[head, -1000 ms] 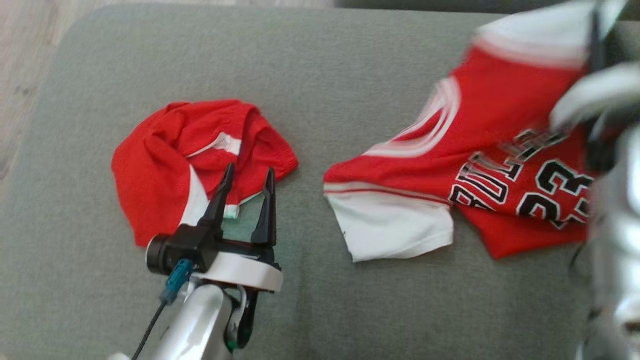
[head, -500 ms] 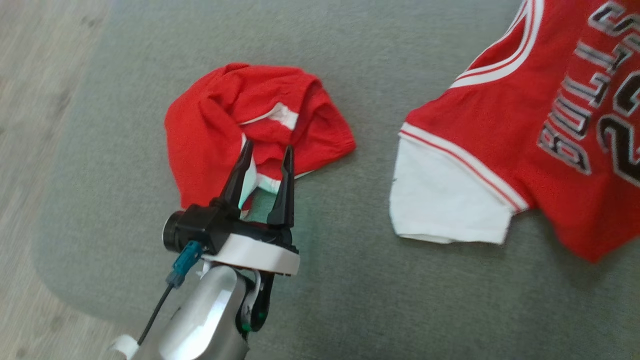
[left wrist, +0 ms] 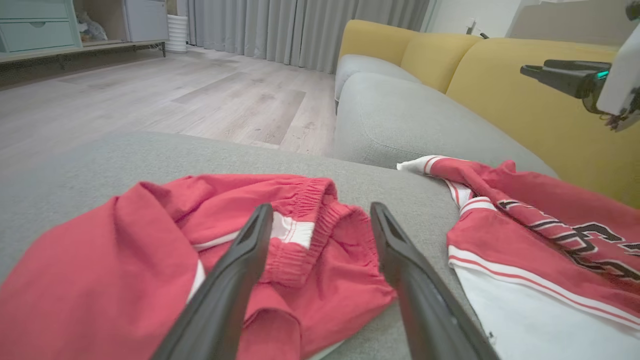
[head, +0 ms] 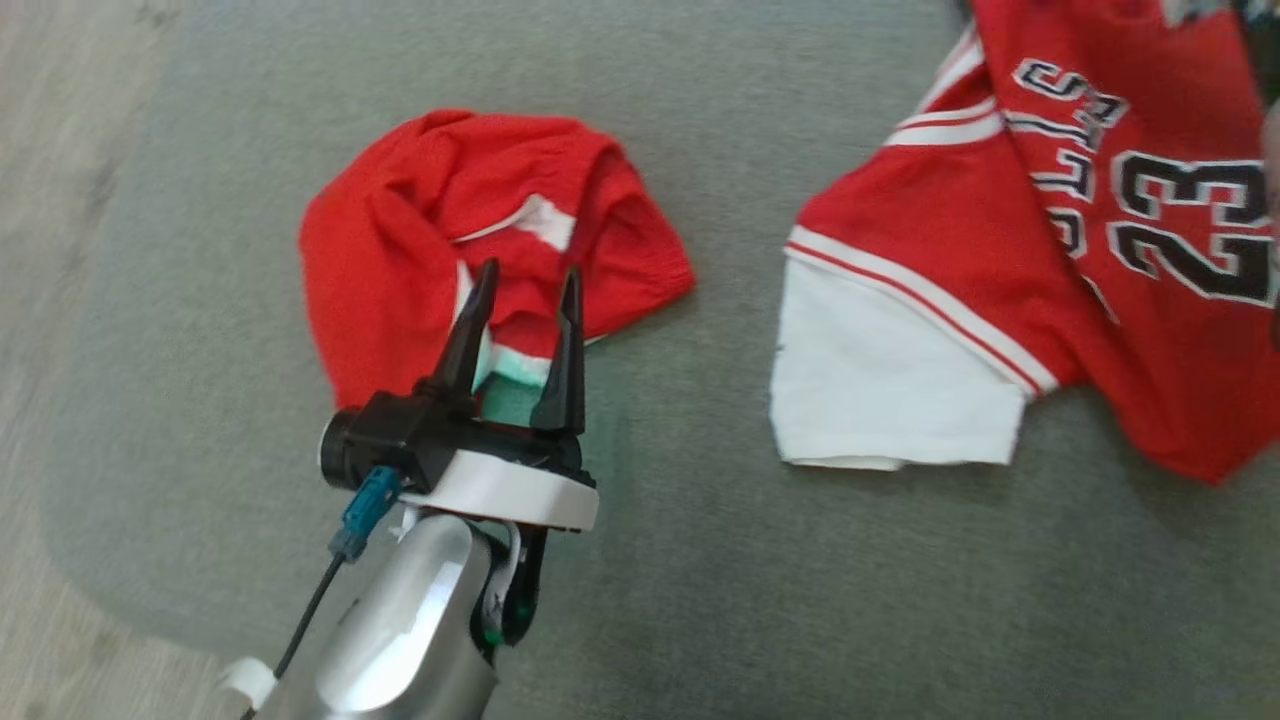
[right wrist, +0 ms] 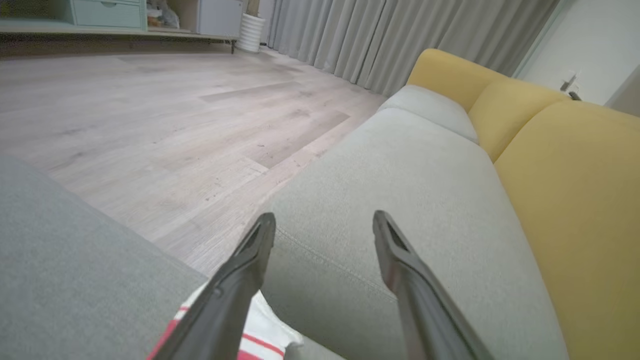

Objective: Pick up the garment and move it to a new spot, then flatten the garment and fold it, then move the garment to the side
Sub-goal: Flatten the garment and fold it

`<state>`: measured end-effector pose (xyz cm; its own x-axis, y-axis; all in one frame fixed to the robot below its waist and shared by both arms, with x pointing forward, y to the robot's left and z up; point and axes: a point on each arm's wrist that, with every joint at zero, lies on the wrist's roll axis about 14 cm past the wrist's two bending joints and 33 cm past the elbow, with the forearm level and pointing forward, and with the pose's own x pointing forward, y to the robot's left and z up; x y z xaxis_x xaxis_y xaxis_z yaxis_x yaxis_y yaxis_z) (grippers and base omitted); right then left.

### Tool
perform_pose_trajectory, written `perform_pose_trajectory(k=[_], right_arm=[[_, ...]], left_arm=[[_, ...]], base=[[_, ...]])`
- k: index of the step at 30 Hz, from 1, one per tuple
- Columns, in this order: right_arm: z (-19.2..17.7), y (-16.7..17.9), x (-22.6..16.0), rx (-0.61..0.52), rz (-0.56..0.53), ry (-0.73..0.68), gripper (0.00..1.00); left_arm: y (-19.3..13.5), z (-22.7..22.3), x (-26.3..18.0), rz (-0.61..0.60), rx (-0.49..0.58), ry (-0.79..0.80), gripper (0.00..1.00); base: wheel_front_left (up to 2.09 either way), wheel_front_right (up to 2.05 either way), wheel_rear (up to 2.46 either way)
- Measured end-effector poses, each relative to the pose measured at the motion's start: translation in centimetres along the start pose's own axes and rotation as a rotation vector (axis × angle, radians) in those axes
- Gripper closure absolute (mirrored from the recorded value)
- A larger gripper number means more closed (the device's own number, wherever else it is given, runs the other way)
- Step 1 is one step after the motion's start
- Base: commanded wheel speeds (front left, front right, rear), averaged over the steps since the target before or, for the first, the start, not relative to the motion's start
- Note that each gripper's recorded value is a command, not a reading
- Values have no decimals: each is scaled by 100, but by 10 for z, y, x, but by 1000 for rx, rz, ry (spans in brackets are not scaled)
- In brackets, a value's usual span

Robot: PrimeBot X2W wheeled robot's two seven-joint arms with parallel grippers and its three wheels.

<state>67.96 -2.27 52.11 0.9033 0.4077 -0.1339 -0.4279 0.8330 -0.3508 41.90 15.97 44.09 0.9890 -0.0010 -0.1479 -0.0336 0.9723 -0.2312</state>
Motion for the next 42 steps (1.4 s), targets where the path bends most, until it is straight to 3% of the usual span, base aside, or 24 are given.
perform_pose_trajectory(k=[13,21,33,39,42], right_arm=[[-56,-49,-86,131,-124,121,0],[-71,-60,-148,242,-219,104,0],[-103,-24,-225,500,-357,48,0],[-148,11,-264,614,-373,151,0],[-147,12,-260,650,-372,144,0]], left_arm=[[-45,19,11,-135,12,-63,0],[-60,28,-3,-173,17,-91,0],[-72,35,-18,-206,20,-114,0],[-72,29,-19,-213,25,-100,0],[-70,25,-18,-207,31,-91,0]], base=[[0,0,0],[0,0,0],[0,0,0],[0,0,0],[0,0,0]])
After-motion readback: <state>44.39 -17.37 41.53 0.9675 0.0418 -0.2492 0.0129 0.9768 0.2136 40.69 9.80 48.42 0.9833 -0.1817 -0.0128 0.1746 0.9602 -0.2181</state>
